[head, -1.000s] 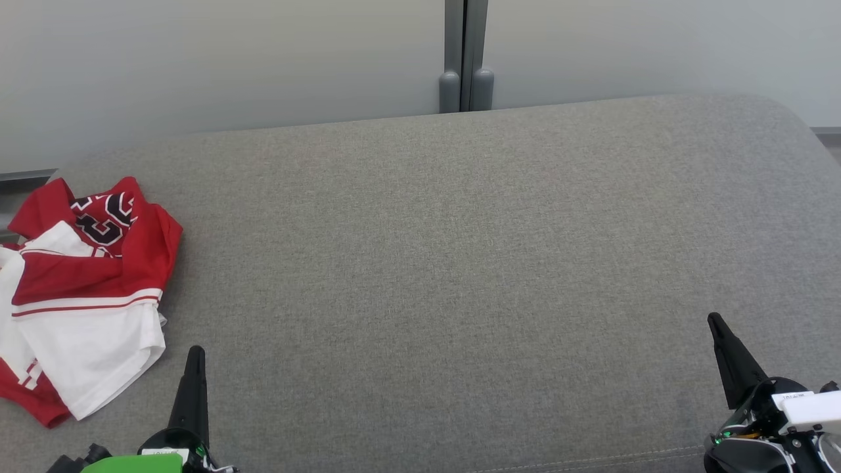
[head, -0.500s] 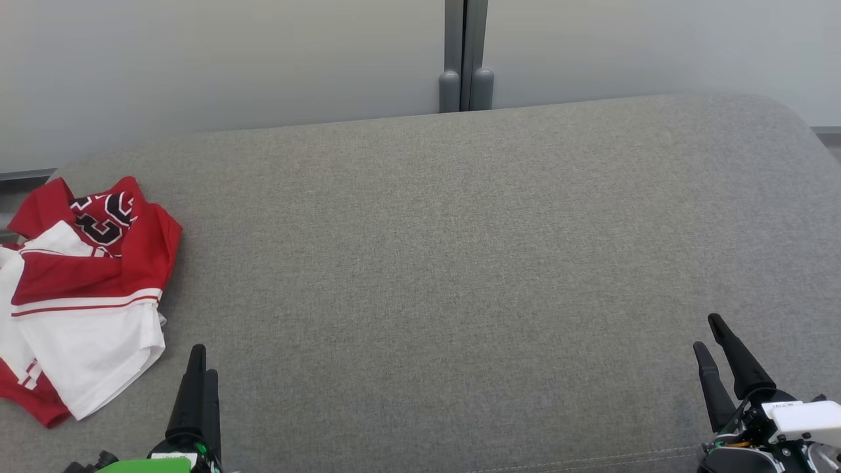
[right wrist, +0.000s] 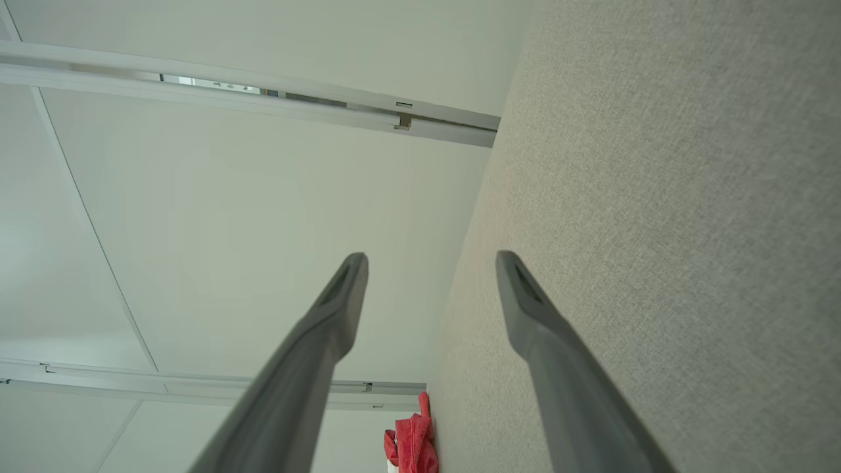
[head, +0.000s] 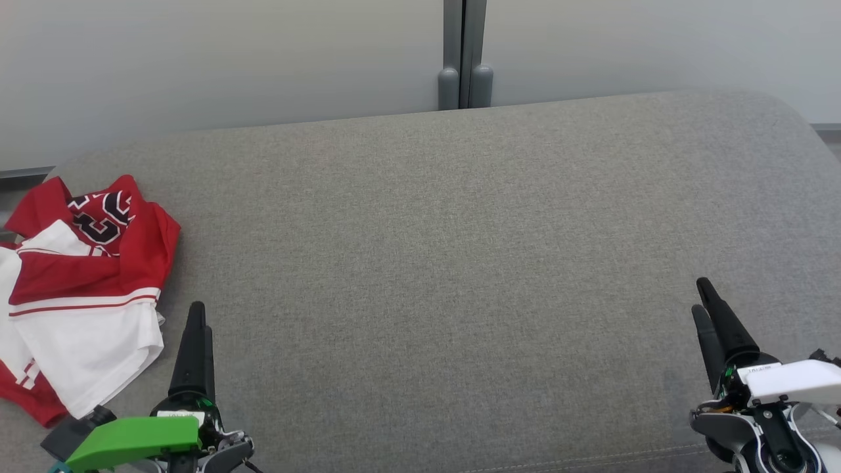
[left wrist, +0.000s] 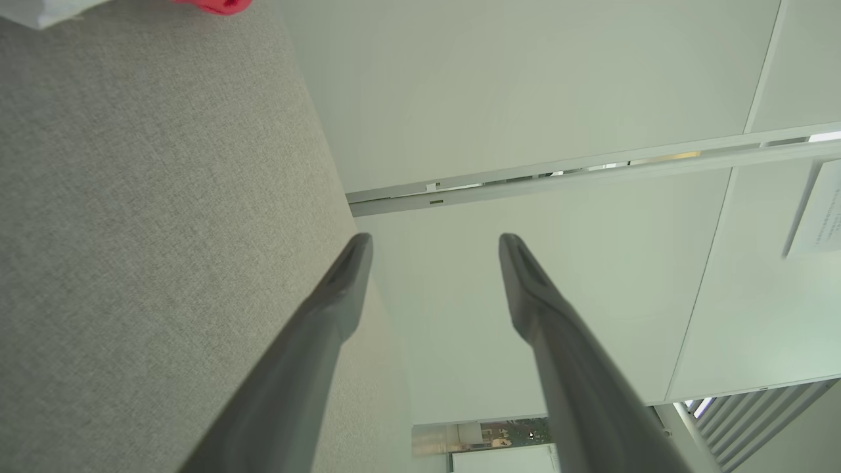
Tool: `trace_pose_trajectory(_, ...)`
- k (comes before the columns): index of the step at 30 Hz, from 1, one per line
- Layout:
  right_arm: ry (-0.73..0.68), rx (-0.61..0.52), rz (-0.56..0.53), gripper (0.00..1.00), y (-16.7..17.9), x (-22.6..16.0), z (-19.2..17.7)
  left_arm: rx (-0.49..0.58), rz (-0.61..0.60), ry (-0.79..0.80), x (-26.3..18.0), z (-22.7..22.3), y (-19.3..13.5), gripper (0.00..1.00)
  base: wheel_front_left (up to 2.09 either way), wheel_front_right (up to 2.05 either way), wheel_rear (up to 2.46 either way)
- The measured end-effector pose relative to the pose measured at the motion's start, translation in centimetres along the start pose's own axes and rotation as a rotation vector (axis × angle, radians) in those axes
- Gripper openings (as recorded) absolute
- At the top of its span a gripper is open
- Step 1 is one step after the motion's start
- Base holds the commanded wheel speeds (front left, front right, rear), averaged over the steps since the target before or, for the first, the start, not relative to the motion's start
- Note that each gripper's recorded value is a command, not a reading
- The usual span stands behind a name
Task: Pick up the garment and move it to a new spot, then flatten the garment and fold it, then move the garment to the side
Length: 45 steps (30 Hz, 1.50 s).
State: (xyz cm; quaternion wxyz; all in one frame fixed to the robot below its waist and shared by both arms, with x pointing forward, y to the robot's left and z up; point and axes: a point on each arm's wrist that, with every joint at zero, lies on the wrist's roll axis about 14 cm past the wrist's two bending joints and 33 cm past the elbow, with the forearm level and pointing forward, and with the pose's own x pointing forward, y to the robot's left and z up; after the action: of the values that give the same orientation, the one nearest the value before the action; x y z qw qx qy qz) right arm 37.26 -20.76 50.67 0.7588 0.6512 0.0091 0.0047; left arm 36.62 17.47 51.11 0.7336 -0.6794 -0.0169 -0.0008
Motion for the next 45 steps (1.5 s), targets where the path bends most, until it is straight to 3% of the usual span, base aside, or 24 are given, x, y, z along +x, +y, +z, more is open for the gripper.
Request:
trace_pose_trajectory(12, -0.019, -0.35, 0.071, 1.0, 3.1, 1.5, 0.1, 0.317, -0.119, -0.048, 1.5, 1.1, -3.6, 1.0, 0.0, 0.0, 0.0)
trace_pose_trajectory(23, -0.006, -0.632, 0.111, 1.0, 4.3, 2.0, -0.8, 0.615, -0.17, -0.039, 2.1, 0.1, -4.9, 1.0, 0.0, 0.0, 0.0)
trace_pose_trajectory(33, 0.005, -0.825, 0.126, 1.0, 4.3, 2.3, -1.7, 0.891, -0.159, 0.007, 2.5, -1.2, -4.0, 1.0, 0.0, 0.0, 0.0)
trace_pose_trajectory(45, 0.008, -0.998, 0.124, 1.0, 3.6, 2.6, -2.2, 1.088, -0.143, 0.042, 3.1, -2.2, -2.8, 1.0, 0.0, 0.0, 0.0)
